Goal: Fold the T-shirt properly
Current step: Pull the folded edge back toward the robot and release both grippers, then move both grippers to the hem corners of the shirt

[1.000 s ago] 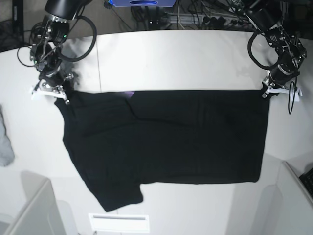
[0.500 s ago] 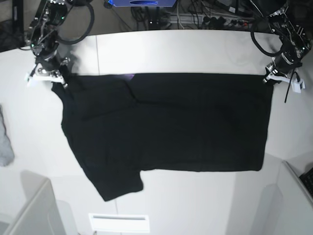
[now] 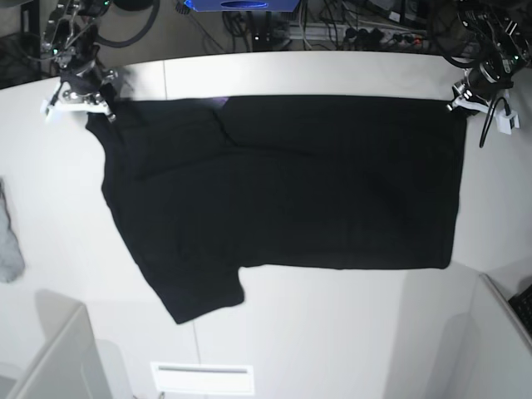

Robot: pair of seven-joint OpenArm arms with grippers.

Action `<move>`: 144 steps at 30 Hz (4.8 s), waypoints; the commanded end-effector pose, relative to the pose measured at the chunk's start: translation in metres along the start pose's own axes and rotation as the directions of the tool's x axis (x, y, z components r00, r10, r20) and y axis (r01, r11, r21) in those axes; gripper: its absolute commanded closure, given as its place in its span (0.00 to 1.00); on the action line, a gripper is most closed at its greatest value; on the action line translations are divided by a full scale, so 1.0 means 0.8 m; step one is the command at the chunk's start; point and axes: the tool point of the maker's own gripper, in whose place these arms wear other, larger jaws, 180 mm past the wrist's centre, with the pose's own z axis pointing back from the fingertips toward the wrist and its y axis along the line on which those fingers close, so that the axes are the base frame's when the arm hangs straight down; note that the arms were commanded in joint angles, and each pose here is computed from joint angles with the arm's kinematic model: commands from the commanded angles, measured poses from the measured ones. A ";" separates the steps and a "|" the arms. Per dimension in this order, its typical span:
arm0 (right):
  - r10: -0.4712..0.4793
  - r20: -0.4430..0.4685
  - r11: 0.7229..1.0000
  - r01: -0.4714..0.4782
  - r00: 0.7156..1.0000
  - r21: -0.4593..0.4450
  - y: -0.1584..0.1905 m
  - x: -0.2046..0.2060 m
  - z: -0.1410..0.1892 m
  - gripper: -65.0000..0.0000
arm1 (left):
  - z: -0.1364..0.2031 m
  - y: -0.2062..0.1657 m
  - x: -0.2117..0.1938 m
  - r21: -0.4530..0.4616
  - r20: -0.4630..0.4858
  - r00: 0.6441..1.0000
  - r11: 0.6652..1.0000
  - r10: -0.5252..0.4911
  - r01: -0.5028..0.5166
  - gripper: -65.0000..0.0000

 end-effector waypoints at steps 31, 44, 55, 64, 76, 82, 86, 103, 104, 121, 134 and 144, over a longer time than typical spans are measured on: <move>0.048 -0.124 0.998 -0.051 0.991 -0.021 -0.015 -0.041 0.044 1.00 | 0.047 0.020 -0.016 0.070 -0.021 0.994 0.992 -0.106 0.108 1.00; 0.047 -0.097 0.998 -0.051 0.994 -0.031 -0.018 -0.030 0.048 0.67 | 0.046 0.020 -0.010 0.069 -0.012 0.994 0.991 -0.111 0.112 1.00; 0.064 0.104 0.997 -0.060 0.993 -0.041 -0.016 0.070 0.062 0.55 | 0.082 0.019 0.065 0.115 0.179 0.975 0.987 -0.134 0.114 0.22; 0.125 0.201 0.990 -0.136 0.972 0.040 0.041 0.166 0.022 0.55 | 0.093 -0.027 0.176 0.097 0.338 0.907 0.967 -0.253 0.234 0.29; 0.302 0.124 0.924 -0.322 0.945 0.206 0.156 0.202 -0.068 0.55 | 0.050 -0.053 0.208 0.007 0.350 0.919 0.981 -0.183 0.193 0.46; 0.385 0.045 0.888 -0.383 0.922 0.253 0.211 0.204 -0.112 0.39 | 0.051 -0.054 0.210 0.006 0.356 0.917 0.981 -0.182 0.193 0.66; 0.450 0.035 0.826 -0.431 0.892 0.363 0.245 0.210 -0.130 0.39 | 0.052 -0.050 0.207 0.010 0.349 0.919 0.982 -0.181 0.189 0.66; 0.608 -0.054 0.769 -0.570 0.792 0.289 0.264 0.143 -0.216 0.34 | 0.051 -0.026 0.172 0.049 0.275 0.940 0.979 -0.202 0.197 0.66; 0.623 -0.055 0.755 -0.580 0.781 0.307 0.266 0.137 -0.216 0.34 | 0.051 -0.025 0.171 0.049 0.273 0.941 0.980 -0.200 0.195 0.66; 0.641 -0.008 0.711 -0.590 0.767 0.381 0.276 0.114 -0.216 0.83 | 0.030 -0.029 0.196 0.008 0.291 0.947 0.990 -0.136 0.140 0.60; 0.640 -0.005 0.712 -0.590 0.768 0.380 0.277 0.115 -0.216 1.00 | -0.045 -0.060 0.269 0.121 0.197 0.952 0.970 -0.234 0.213 0.01; 0.635 -0.011 0.719 -0.585 0.773 0.376 0.273 0.116 -0.217 1.00 | -0.111 -0.116 0.287 0.046 0.185 0.943 0.961 -0.277 0.273 0.01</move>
